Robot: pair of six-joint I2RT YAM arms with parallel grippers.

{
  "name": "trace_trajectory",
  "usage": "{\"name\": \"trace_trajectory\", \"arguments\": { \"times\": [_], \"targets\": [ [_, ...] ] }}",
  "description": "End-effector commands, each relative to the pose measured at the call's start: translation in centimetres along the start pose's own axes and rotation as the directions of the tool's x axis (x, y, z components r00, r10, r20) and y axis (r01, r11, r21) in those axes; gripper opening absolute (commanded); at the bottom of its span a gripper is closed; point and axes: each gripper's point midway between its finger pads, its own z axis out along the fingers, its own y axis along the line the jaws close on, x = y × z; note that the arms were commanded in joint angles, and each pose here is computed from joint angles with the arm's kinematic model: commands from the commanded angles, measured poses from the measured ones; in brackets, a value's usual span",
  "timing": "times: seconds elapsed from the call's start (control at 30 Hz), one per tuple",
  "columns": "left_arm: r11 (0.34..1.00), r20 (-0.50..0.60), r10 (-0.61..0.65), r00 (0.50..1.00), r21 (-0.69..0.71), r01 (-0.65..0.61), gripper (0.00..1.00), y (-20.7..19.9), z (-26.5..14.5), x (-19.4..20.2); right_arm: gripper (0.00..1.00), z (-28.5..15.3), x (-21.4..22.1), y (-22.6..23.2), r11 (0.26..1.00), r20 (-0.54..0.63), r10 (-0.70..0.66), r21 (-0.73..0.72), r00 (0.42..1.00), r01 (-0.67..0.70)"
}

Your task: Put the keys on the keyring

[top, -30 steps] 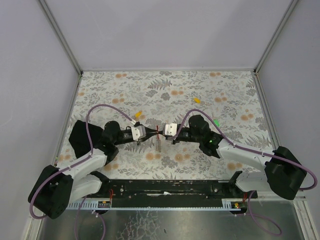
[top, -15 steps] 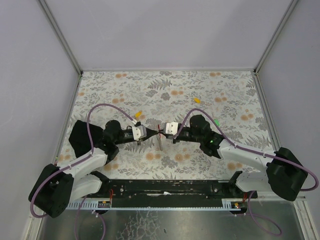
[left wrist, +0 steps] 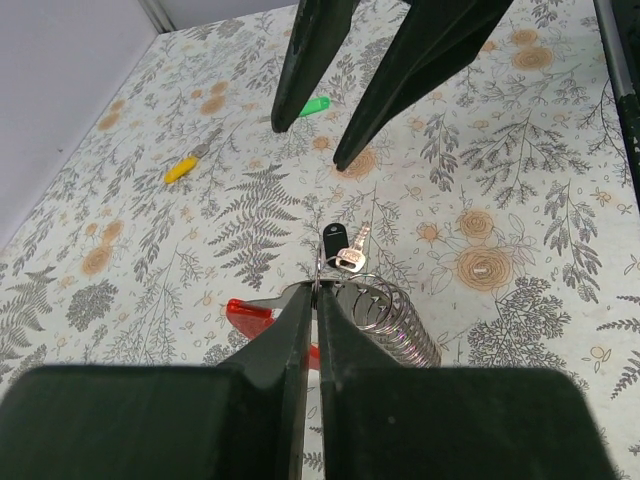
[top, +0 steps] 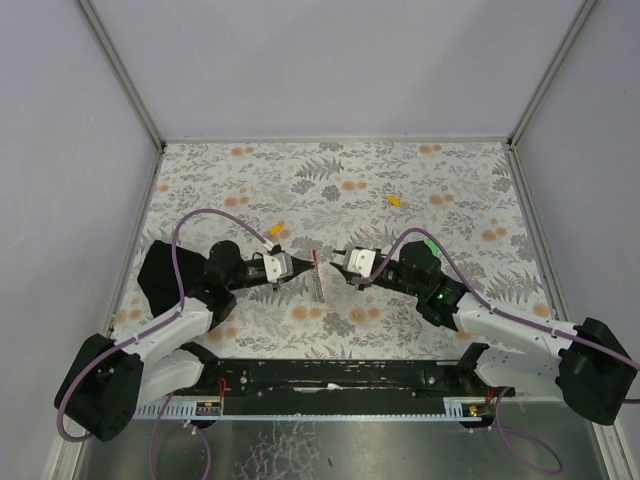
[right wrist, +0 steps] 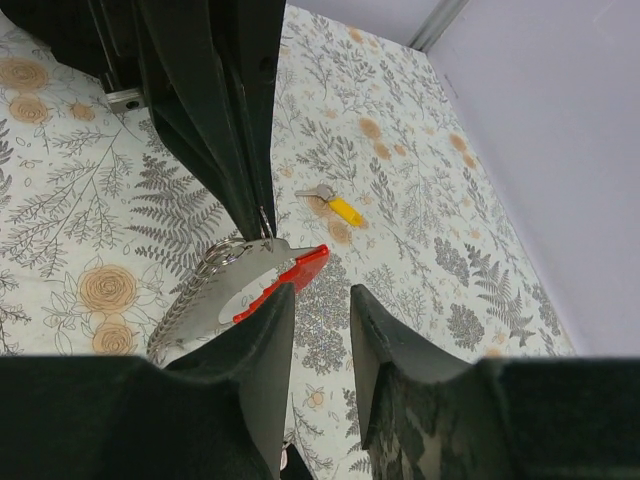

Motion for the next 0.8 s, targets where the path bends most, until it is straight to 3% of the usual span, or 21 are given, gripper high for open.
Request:
{"name": "trace_trajectory", "arguments": {
  "times": [0.0,0.27,0.63,0.77],
  "targets": [
    [0.998,0.026,0.058,0.998,-0.026,-0.057,0.0,0.9,-0.1,-1.4,0.35,0.5,-1.2,-1.0,0.999,0.055,-0.007,0.037,0.998,0.005],
    [0.997,0.017,0.008,1.0,-0.082,-0.006,0.0,1.7,0.0,-1.5,0.36,1.9,-1.0,-1.5,0.989,0.129,0.102,0.093,0.986,-0.114],
    [0.995,0.017,-0.026,1.0,-0.098,0.028,0.0,2.0,0.1,-1.5,0.37,1.9,-0.3,0.1,0.986,0.093,0.16,0.024,0.983,-0.163],
    [0.994,0.017,-0.033,0.999,-0.104,0.035,0.0,2.0,0.1,-1.5,0.38,2.7,0.4,-0.2,0.946,0.038,0.32,0.048,0.947,-0.321]
  ]
}}
